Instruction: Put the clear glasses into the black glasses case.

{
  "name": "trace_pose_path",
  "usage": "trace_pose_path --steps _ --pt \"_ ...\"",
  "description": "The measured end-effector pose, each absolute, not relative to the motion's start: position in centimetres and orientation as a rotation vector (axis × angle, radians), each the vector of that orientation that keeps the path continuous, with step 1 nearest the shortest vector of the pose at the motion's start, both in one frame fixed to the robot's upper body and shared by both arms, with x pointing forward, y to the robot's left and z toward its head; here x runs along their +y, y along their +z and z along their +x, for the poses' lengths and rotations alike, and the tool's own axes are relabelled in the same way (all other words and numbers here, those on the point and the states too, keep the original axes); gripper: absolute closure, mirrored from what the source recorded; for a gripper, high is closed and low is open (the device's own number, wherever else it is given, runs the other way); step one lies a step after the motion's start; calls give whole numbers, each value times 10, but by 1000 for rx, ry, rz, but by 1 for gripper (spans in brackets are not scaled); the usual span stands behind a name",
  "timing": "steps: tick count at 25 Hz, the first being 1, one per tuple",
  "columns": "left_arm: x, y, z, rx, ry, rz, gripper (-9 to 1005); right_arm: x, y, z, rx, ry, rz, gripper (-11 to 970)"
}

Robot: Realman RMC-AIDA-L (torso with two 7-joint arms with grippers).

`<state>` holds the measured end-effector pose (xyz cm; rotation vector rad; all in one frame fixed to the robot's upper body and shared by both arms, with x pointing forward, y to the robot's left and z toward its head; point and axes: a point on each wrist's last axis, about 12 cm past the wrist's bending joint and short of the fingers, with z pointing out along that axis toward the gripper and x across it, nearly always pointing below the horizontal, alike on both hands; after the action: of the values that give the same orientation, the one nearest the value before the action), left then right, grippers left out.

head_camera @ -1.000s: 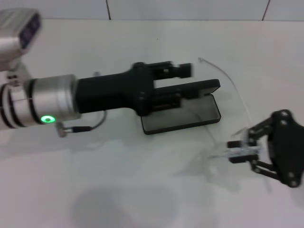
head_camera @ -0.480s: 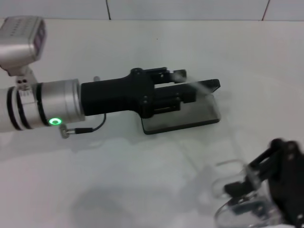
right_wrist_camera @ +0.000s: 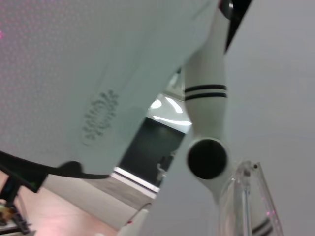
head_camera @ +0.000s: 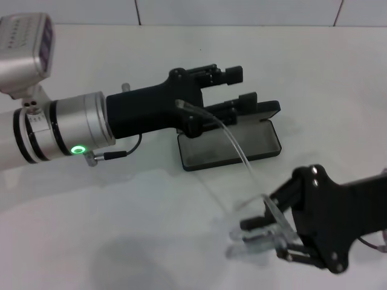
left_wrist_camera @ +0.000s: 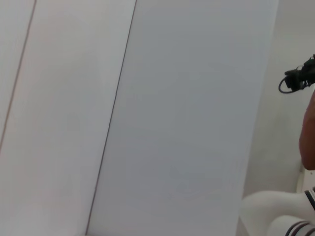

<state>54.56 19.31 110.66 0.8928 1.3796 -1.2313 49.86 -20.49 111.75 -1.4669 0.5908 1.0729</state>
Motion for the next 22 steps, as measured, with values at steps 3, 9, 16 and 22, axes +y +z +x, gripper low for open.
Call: trace_pose_path --steps 3,9,16,22 --pt "194 1108 543 1352 -1235 899 395 -204 1115 502 648 1062 -1438 835" --pt "193 1111 538 1276 -1239 928 395 -199 1113 514 803 1080 -1422 835" --pt "194 1111 536 1246 -1228 932 396 -196 1112 522 893 1091 -1410 835" --pt "193 1111 535 1240 -1226 939 396 -197 1113 526 930 1078 -1370 836"
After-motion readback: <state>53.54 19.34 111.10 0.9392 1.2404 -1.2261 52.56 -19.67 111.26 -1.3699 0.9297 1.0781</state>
